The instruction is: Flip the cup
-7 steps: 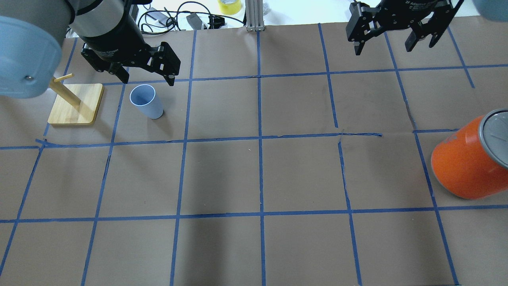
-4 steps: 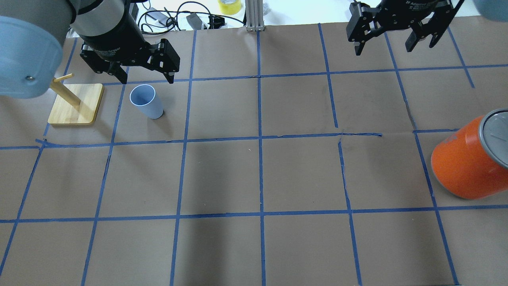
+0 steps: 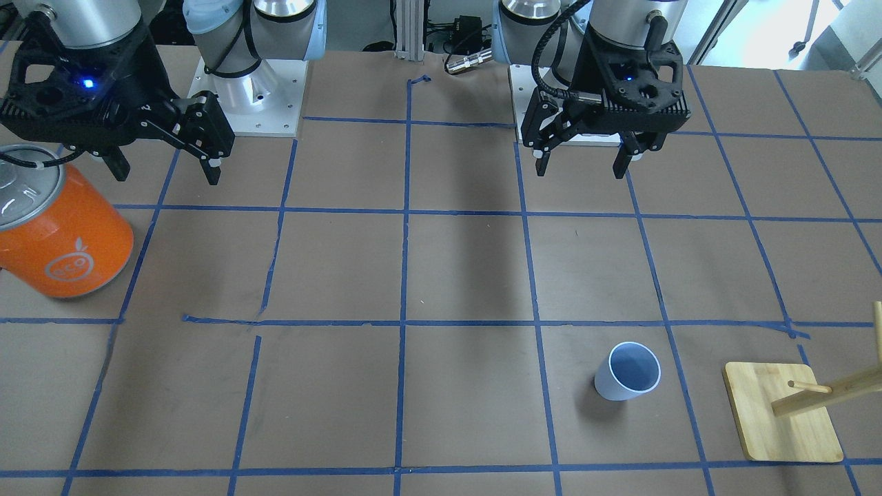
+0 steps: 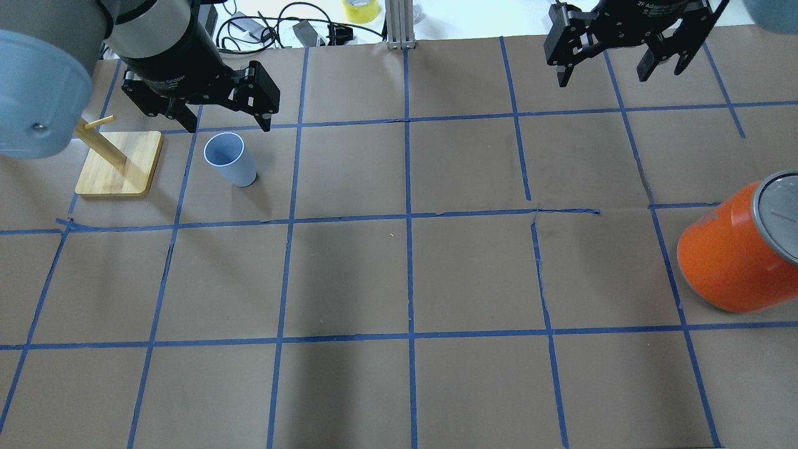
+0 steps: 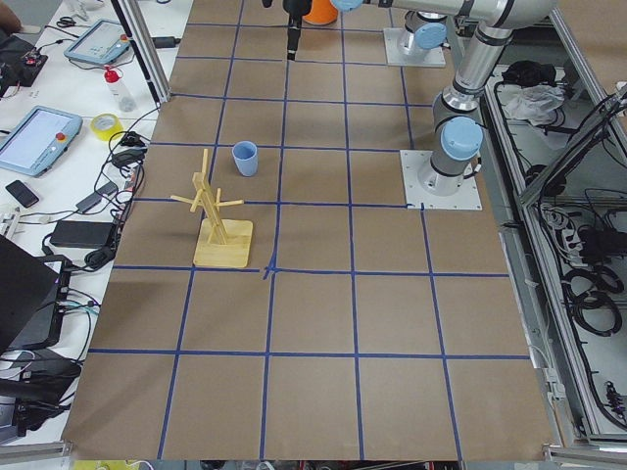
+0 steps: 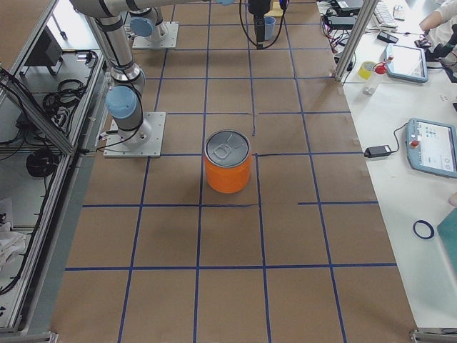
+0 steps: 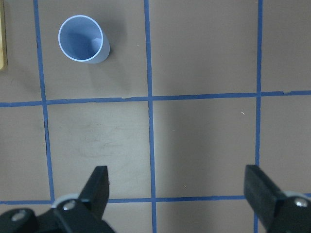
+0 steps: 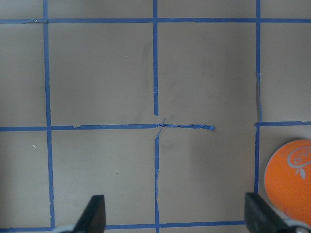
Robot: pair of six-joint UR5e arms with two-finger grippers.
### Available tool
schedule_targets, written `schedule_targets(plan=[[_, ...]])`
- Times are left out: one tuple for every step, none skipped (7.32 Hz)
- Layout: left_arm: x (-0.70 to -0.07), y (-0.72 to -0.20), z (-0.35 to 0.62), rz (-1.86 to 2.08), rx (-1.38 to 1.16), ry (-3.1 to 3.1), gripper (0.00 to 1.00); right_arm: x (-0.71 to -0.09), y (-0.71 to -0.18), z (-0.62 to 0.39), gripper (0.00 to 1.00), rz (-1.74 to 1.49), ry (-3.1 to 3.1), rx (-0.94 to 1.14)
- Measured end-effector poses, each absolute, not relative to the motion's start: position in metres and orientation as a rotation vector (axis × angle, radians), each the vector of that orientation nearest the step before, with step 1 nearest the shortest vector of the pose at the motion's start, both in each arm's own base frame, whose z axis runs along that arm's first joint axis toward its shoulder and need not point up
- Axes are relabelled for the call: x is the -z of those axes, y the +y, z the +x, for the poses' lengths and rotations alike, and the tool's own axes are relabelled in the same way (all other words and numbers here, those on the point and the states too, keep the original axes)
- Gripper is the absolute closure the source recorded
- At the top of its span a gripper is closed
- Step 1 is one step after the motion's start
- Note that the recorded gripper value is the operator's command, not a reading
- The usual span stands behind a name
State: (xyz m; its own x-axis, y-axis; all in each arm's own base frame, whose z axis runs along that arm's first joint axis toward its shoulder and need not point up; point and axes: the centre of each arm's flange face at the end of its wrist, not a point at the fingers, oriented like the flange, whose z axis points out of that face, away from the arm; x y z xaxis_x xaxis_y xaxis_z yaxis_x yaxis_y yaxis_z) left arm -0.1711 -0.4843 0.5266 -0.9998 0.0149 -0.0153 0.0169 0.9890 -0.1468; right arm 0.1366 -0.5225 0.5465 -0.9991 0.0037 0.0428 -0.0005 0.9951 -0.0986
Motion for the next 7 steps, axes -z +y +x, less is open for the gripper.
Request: schedule_targets(plan=[[-0.5277,-0.4832,-0.1703,0.023,0.233,3.118,0.00,-0.5465,-0.5225,0.1365,0.00,-0.002,-3.095,-0.152],[-0.5275,-0.4827,-0.1701,0.023,0.232,3.118,0.00,-0.5464,-0.5225,0.1365,0.00,-0.002,-3.095,-0.152],[-0.5267,-0.4824,-0.1703,0.024,0.231,3.119,0.00,-0.5464,-0.5225,0.1365,0.00,-0.003,-3.095,-0.152],[-0.5262,-0.4822,-0.1705,0.024,0.229,3.120,0.00,-0.5465,-0.5225,0.1364,0.00,-0.003,-3.095,-0.152],[-0.5260,-0.4820,-0.1707,0.025,0.228,3.121,0.00,-0.5465,-0.5225,0.1364,0.00,-0.003,-3.095,-0.153],[-0.5260,-0.4820,-0.1707,0.025,0.228,3.122,0.00,-0.5466,-0.5226,0.1365,0.00,-0.003,-3.095,-0.154],[-0.5261,-0.4821,-0.1708,0.025,0.229,3.121,0.00,-0.5466,-0.5226,0.1365,0.00,-0.002,-3.095,-0.154]])
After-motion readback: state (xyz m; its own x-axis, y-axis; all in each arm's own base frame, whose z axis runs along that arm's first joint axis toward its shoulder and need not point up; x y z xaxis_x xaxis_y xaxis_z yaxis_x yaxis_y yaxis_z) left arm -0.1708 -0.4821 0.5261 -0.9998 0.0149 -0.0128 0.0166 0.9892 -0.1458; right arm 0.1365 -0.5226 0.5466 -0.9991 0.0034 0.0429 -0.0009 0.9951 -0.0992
